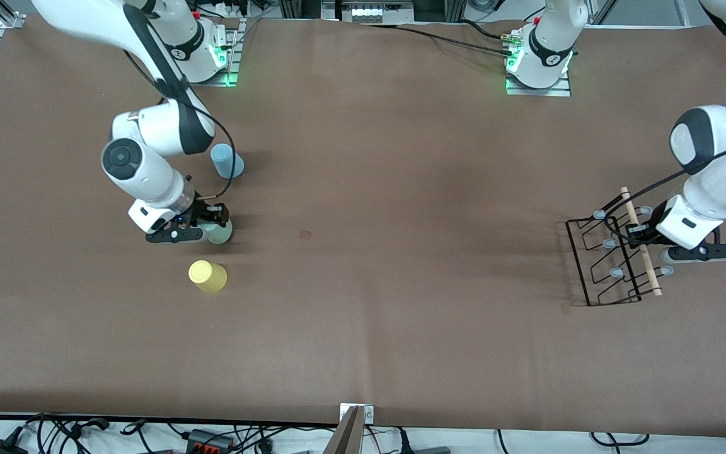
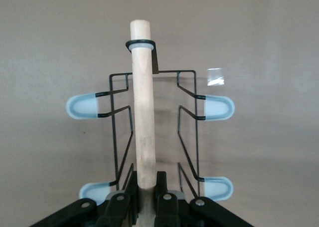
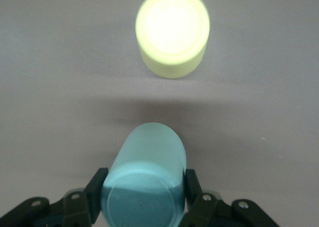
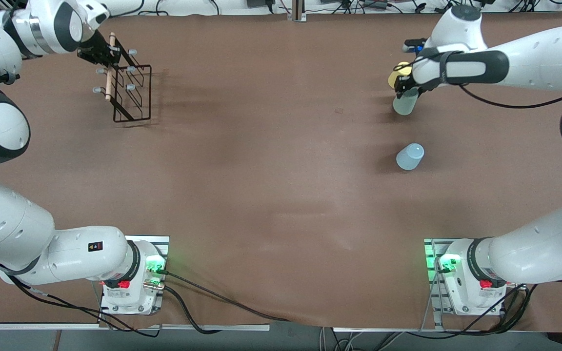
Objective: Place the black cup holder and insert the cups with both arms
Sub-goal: 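Lift the teal cup with the right gripper while the left gripper drags the holder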
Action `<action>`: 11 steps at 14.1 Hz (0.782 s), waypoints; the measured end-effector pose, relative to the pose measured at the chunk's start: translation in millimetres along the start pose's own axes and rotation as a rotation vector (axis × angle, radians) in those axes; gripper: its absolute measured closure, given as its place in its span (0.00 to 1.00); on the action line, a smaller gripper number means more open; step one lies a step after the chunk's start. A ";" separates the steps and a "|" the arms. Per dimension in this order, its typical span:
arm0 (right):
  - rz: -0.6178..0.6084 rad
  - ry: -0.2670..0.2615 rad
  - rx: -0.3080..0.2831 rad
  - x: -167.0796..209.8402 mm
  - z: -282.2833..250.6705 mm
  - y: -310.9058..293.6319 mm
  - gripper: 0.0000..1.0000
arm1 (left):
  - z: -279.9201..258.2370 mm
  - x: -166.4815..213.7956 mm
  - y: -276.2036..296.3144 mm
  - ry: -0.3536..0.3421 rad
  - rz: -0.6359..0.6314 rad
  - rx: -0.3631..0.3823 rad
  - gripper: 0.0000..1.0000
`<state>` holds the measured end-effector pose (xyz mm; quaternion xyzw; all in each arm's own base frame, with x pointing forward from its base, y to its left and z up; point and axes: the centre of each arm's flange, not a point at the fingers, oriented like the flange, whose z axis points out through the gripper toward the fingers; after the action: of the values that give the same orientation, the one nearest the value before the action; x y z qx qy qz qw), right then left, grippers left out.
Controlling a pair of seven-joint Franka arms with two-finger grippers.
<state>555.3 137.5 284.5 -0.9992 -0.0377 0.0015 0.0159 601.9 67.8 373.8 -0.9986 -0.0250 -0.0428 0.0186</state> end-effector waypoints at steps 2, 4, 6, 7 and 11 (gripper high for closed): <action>-0.006 -0.043 -0.013 -0.6 -53.2 -2.7 0.33 | -42.8 7.4 36.2 -0.037 0.052 -0.012 0.84; -0.015 -0.084 -0.024 -0.5 -108.1 -8.7 0.33 | -84.1 11.6 86.7 -0.060 0.075 -0.026 0.84; -0.035 -0.092 -0.028 1.1 -144.3 -21.4 0.33 | -102.1 6.7 144.2 -0.060 0.067 -0.044 0.84; -0.042 -0.090 -0.027 1.9 -151.8 -25.7 0.33 | -103.4 0.5 174.3 -0.063 0.055 -0.054 0.84; -0.054 -0.101 -0.029 2.2 -147.6 -32.6 0.33 | -86.6 -32.0 297.4 -0.088 0.022 -0.104 0.84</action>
<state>555.6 165.5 433.0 -0.9965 -0.0655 0.0510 -0.0005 578.1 -234.0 446.8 -0.9993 -0.0127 0.0003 -0.0338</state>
